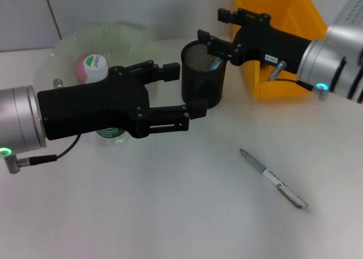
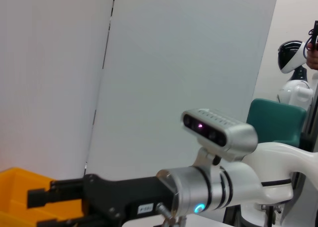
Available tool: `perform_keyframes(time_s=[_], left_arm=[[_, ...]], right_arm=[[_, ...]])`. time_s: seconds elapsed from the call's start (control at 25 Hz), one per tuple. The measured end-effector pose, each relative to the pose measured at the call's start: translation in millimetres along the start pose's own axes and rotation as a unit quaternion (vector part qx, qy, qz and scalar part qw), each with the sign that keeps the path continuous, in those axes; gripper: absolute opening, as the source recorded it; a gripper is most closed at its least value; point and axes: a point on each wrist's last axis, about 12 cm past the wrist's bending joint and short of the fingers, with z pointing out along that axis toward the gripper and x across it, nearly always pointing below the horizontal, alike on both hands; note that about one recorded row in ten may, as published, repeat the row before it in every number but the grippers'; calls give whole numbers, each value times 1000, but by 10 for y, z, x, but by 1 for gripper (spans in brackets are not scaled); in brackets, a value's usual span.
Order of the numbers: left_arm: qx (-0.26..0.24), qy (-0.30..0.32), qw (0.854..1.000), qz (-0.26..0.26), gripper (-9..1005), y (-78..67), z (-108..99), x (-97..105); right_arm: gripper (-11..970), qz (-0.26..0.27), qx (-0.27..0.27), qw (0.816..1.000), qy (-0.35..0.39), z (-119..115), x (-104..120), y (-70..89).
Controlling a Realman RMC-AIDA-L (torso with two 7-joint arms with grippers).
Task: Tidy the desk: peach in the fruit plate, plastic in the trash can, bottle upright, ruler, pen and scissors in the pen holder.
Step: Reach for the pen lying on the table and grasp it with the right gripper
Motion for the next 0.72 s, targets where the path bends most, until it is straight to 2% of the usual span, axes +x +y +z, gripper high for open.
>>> perform_keyframes(time_s=[0.16,0.4,0.56,0.72], left_arm=[[1,-1,1000,2,808,1,-16,-7],[4,-2,1000,6,807,2,-18,-30],[1,-4,1000,8,807,16,-34,-48],[0,-5,1000,9,806,21,-49,-58]], right_arm=[[667,6,-4,1000,-15,-64,-74,-6],[667,33,-35,997,-57,-286,-312,6],[667,43,-52,996,-52,-398,-409,-8],[667,52,-77,996,-14,-544,-553,-50]])
